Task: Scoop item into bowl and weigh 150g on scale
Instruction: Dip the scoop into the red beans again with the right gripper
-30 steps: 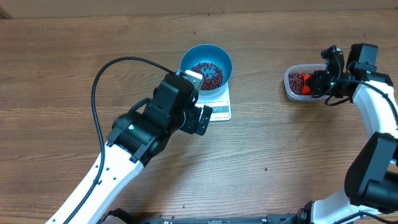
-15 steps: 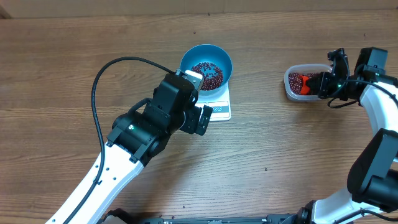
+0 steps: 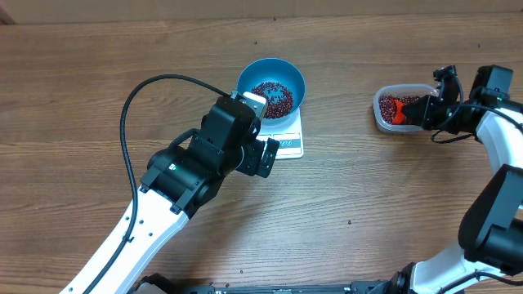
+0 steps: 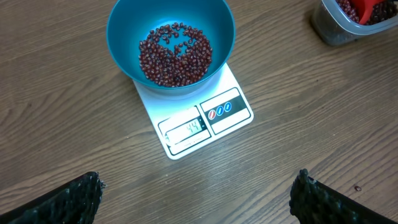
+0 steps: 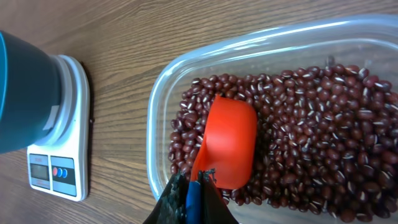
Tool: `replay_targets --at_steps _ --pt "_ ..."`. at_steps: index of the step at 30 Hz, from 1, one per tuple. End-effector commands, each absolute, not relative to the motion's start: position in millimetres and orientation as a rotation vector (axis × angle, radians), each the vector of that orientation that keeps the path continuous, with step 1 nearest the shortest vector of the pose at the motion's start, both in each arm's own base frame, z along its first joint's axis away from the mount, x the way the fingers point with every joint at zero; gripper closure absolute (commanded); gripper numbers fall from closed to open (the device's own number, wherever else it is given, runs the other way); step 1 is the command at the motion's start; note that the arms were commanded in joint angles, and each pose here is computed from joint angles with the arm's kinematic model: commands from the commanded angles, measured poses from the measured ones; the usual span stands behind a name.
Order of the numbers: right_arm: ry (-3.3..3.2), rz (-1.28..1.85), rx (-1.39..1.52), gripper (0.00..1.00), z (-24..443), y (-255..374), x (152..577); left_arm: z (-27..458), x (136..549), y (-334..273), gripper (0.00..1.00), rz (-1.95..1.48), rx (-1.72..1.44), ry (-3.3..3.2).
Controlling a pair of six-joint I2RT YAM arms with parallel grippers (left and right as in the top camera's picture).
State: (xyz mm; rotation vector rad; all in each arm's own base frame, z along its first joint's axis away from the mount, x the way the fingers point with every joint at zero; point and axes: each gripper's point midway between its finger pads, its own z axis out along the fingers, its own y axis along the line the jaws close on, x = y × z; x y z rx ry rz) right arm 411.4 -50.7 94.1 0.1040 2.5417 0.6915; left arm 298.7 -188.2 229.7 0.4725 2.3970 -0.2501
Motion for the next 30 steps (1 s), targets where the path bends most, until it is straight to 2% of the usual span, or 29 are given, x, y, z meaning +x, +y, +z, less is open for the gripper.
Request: replay_targets --at_steps 1,10,19,30 --pt "2.527 0.783 0.147 0.96 89.2 -51.9 408.1 229.0 299.5 -189.8 0.00 -0.258 0.479 2.398" --pt "2.478 0.833 0.250 0.96 89.8 -73.5 407.1 229.0 299.5 -189.8 0.00 -0.258 0.479 2.398" --pt "2.353 1.065 0.308 0.96 88.7 -79.5 407.0 229.0 299.5 -189.8 0.00 -0.258 0.479 2.398" --pt "2.212 1.214 0.301 0.96 109.8 -81.9 406.9 229.0 299.5 -189.8 0.00 -0.258 0.479 2.398"
